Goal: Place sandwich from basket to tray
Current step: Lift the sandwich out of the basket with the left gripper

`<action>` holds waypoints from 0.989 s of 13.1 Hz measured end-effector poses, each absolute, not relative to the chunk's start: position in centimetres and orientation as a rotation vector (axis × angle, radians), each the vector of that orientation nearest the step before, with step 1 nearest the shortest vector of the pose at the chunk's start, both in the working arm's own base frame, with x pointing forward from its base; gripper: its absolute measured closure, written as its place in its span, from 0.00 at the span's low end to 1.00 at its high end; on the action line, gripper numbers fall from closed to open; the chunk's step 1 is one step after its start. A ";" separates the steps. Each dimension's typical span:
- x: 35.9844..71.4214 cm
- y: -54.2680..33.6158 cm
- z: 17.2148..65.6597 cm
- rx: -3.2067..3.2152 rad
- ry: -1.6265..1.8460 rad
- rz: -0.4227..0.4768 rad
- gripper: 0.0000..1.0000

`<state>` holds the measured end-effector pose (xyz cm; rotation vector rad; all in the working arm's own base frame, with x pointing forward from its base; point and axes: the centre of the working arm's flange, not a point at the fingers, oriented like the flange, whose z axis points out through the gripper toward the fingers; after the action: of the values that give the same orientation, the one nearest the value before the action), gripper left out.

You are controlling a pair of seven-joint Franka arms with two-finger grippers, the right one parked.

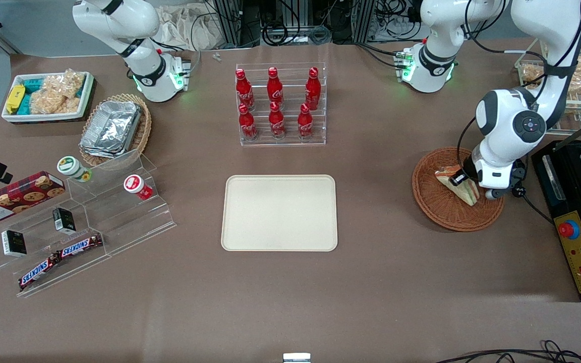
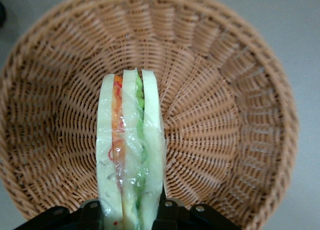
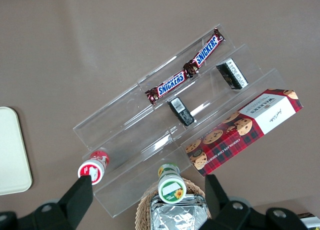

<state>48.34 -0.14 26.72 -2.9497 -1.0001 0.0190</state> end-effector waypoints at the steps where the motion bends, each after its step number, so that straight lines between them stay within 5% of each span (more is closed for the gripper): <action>1: 48.9 -0.3 28.3 -2.940 -0.993 0.040 0.67; 5: 53.4 -3.6 39.4 -2.904 -0.895 0.183 0.80; 9: 56.4 -11.9 51.0 -2.981 -0.710 0.152 0.80; 13: 57.9 -25.0 52.7 -3.164 -0.381 0.181 0.80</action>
<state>57.87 -25.04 52.72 -3.1635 -0.3815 0.1815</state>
